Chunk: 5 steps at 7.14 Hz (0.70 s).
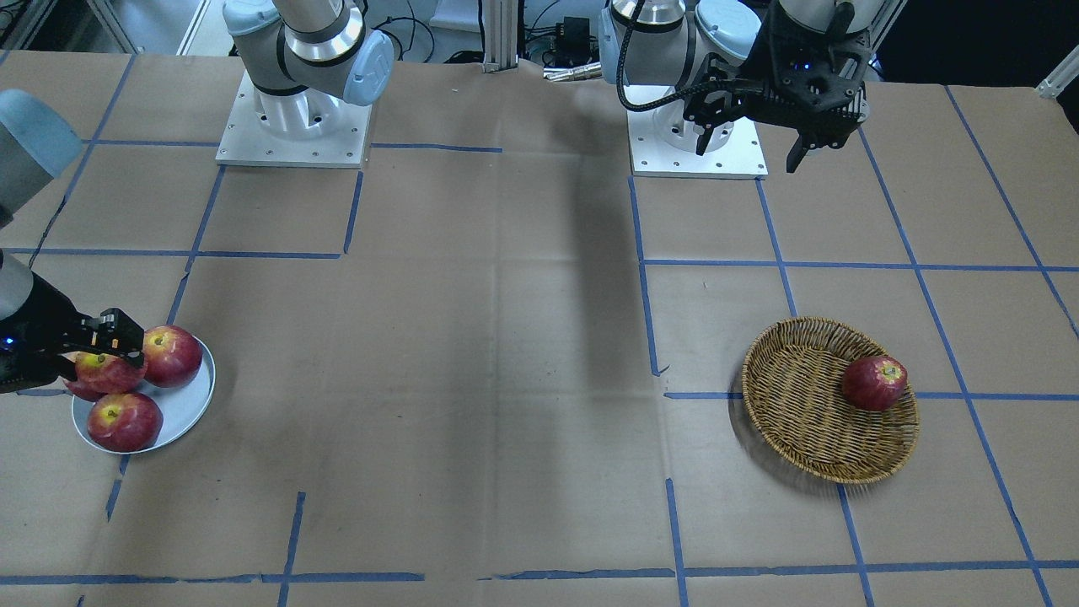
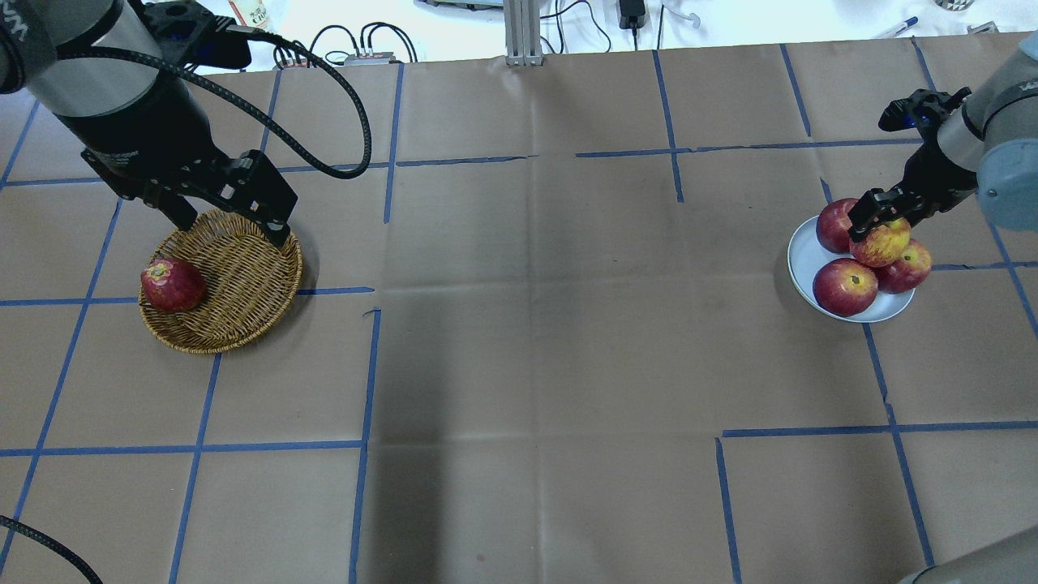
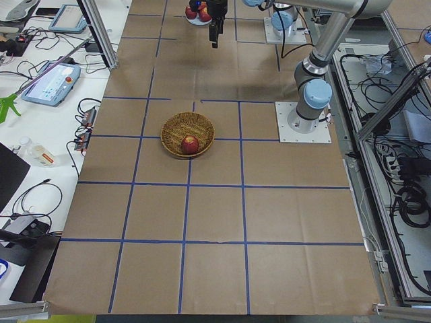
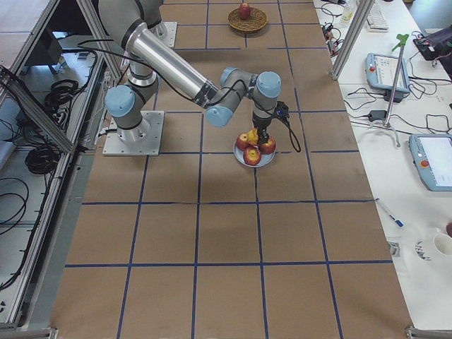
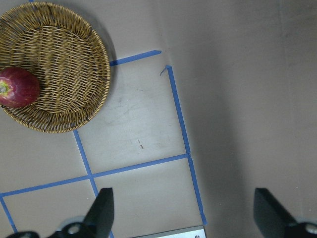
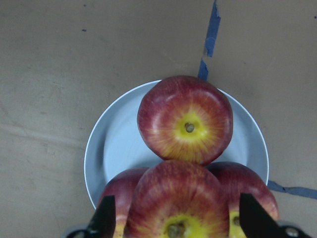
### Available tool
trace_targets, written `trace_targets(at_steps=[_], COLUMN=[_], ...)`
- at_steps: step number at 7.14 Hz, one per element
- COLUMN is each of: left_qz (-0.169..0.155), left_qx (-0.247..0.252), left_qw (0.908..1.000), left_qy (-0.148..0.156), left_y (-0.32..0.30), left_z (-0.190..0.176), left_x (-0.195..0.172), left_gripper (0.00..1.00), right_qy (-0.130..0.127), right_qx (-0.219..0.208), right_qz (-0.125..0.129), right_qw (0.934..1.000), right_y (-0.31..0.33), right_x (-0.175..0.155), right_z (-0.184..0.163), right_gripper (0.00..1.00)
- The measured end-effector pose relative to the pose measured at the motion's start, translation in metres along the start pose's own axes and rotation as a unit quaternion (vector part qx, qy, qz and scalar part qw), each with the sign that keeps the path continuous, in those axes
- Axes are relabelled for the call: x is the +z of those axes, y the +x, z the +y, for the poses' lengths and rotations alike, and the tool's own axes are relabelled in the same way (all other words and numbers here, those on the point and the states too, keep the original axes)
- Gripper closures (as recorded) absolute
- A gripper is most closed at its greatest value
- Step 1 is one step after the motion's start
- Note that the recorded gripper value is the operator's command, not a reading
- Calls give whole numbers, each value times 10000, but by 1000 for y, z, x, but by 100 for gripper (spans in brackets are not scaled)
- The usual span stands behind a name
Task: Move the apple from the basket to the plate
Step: 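Lower the apple onto the other apples on the white plate, then open the right gripper and raise it away from the plate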
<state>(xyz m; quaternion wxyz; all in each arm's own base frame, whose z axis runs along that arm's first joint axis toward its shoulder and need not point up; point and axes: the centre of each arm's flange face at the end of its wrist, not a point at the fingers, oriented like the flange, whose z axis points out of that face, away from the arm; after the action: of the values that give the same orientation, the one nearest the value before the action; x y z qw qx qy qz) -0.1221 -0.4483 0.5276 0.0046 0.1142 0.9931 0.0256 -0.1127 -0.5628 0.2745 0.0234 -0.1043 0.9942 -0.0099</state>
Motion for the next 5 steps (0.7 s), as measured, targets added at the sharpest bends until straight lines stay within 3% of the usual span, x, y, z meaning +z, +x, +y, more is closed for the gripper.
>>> trace_targets(at_steps=[2,5], left_qz=[3,5], left_qx=[-5,-5], left_qw=[10000,10000], left_qy=[-7,-11], left_y=[0,0], left_z=[-1,-1], left_x=[1,1], left_gripper=[1,1], right_qy=[104,179], right_qx=[15,206], right_qz=[110,157], right_qw=[9999,9995], right_y=[2,-22], right_x=[-16,-93], right_z=[-4,-18], right_gripper=[0,0])
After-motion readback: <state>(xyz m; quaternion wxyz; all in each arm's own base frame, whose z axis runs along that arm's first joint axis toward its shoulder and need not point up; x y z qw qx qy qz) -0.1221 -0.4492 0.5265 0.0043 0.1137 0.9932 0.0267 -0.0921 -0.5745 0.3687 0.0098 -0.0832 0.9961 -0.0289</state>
